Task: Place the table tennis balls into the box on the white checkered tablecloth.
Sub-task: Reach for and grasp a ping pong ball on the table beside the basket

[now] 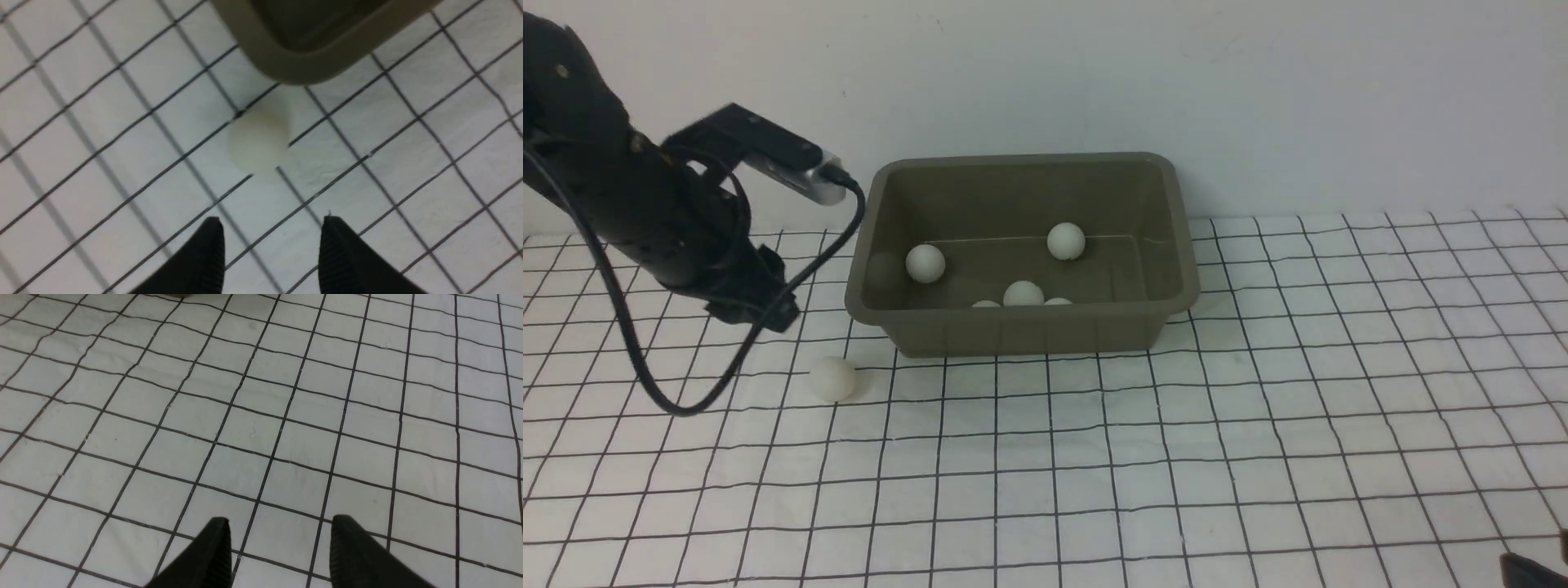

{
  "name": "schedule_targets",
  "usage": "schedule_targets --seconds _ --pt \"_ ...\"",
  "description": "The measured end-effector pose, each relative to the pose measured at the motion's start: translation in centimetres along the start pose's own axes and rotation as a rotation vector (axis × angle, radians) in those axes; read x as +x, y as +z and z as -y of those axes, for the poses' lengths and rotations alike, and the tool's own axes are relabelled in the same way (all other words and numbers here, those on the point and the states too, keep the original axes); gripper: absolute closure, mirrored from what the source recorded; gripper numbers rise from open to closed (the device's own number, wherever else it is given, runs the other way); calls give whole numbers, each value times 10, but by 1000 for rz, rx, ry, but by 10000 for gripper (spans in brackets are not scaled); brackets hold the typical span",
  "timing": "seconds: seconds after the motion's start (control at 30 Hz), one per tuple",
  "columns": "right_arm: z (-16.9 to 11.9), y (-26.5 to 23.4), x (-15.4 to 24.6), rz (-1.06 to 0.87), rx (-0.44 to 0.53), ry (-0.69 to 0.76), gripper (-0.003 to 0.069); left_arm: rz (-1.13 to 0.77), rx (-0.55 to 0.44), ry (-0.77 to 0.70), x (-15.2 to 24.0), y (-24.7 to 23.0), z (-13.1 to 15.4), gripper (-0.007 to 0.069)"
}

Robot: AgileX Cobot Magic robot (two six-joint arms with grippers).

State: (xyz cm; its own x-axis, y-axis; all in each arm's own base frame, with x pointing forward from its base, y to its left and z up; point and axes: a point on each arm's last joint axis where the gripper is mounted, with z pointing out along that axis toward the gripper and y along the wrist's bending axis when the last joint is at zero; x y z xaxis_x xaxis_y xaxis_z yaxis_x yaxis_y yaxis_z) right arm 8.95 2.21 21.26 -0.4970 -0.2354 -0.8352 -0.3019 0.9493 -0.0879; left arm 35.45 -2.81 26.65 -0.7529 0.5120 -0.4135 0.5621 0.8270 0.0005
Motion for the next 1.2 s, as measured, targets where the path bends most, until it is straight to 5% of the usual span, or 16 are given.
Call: schedule_targets --seconds 0.23,0.63,0.97,1.2 --pt "0 0 0 0 0 0 345 -45 88 13 2 58 -8 335" --pt "0 0 0 0 0 0 345 -31 55 -12 3 91 -19 167" --pt "0 0 0 0 0 0 345 -35 38 -35 7 117 -25 168" --pt "0 0 0 0 0 0 345 -34 37 -35 7 117 -25 275"
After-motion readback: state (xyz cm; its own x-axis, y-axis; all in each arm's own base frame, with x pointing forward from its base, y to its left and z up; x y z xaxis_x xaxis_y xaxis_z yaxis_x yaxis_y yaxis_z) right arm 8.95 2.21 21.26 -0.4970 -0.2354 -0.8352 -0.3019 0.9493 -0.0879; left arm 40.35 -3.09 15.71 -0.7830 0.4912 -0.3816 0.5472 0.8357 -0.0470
